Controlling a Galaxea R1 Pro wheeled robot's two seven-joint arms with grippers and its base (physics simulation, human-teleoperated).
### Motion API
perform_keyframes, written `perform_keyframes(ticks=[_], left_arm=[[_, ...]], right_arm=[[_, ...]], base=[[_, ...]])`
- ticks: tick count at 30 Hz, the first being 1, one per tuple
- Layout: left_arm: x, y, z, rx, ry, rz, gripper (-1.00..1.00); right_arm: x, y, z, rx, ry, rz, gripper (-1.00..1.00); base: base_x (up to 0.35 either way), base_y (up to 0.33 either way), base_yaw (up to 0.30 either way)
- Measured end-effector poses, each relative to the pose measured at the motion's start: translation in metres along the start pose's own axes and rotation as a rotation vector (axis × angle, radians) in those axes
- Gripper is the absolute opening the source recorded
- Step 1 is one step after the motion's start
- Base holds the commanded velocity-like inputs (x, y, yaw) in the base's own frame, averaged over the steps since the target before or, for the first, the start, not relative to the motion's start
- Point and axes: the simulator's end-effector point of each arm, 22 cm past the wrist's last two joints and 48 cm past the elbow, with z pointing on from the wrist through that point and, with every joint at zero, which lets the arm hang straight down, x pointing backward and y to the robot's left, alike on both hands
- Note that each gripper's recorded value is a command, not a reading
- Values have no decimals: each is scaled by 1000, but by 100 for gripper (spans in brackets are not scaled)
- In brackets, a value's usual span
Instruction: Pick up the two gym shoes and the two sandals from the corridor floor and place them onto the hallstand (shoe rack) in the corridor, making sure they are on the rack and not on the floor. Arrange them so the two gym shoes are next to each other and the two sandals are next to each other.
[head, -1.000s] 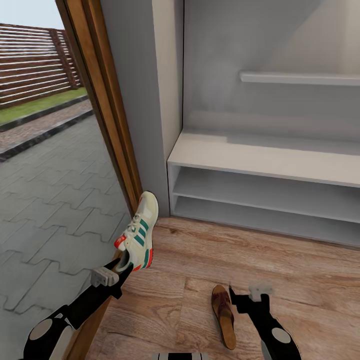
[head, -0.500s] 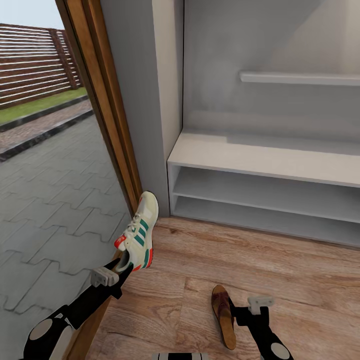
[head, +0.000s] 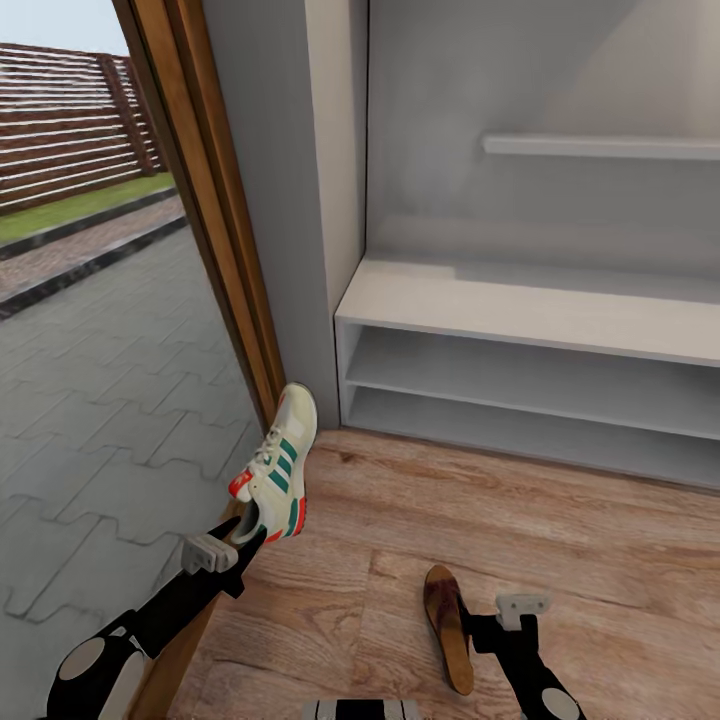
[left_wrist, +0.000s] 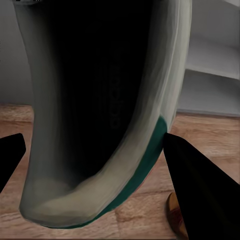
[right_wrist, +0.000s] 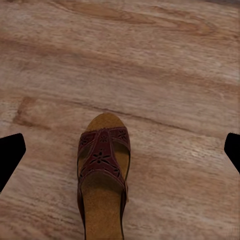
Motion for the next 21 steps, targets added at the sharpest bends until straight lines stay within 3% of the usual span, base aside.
perform_keyframes(ticks=[17, 20, 21], left_arm=[[50, 11, 5, -3, 20, -12, -100], [58, 13, 6, -5, 34, -21, -100], [60, 14, 7, -6, 39, -24, -100]], right_arm=[[49, 1, 21, -1, 30, 2, 100], [71, 2, 23, -2, 76, 2, 100], [92, 2, 22, -3, 120, 2, 100]], base=[[0, 0, 88], [0, 0, 107], [0, 0, 111]])
